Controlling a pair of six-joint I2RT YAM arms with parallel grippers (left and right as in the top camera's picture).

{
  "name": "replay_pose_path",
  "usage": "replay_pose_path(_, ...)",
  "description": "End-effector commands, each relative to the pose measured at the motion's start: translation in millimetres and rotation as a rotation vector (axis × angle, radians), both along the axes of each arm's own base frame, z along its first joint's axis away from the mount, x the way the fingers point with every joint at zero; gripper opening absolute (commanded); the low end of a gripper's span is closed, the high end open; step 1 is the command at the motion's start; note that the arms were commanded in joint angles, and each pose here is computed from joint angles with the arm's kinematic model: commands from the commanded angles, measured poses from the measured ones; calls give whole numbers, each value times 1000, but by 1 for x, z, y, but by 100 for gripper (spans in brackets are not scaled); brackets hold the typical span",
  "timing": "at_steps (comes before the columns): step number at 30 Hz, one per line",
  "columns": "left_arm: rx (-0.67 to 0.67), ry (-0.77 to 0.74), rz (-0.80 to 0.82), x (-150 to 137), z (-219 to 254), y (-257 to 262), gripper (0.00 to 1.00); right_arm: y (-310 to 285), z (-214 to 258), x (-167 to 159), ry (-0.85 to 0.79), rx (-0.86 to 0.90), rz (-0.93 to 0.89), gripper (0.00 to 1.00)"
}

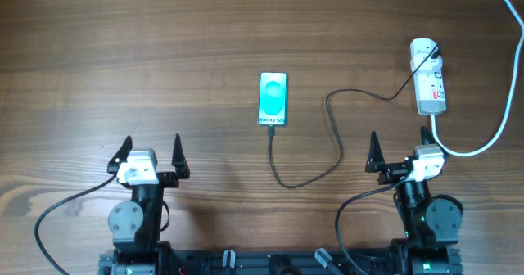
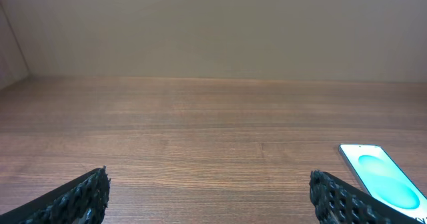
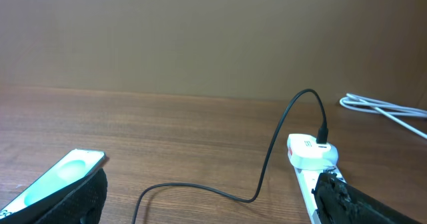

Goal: Plug charger to phone and switch on socket

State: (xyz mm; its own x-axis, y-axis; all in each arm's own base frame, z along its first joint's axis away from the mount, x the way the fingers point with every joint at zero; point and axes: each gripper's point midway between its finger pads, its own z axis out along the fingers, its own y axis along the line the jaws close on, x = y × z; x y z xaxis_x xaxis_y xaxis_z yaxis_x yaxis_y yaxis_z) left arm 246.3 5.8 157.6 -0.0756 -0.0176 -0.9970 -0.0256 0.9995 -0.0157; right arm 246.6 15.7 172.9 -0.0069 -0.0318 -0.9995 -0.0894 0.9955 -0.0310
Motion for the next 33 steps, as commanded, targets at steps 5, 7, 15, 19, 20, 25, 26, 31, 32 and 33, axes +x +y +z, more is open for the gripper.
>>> replay_pose_path(5,7,-3,-5,0,-1,0,100,-4,2,0,-12,-3,-21,100)
replay_pose_path(7,7,-3,-4,0,-1,0,100,-4,2,0,-12,-3,-21,100)
replay_pose_path(15,7,-3,-4,0,-1,0,100,-4,2,0,-12,-3,-21,100)
replay_pose_path(19,7,-3,-4,0,-1,0,100,-4,2,0,-12,-3,-20,100)
replay_pose_path(20,7,-3,-5,0,-1,0,100,-4,2,0,-12,-2,-21,100)
replay_pose_path(25,7,-3,-4,0,0,0,100,-4,2,0,-12,-2,-21,100)
replay_pose_path(26,7,-3,-4,0,-1,0,100,-4,2,0,-12,-2,-21,100)
replay_pose_path(31,7,-3,-4,0,-1,0,100,-4,2,0,-12,-2,-21,100)
replay_pose_path(32,7,-3,-4,0,-1,0,100,-4,2,0,-12,-3,-21,100)
replay_pose_path(33,7,-3,-4,0,-1,0,100,-4,2,0,-12,-3,-21,100)
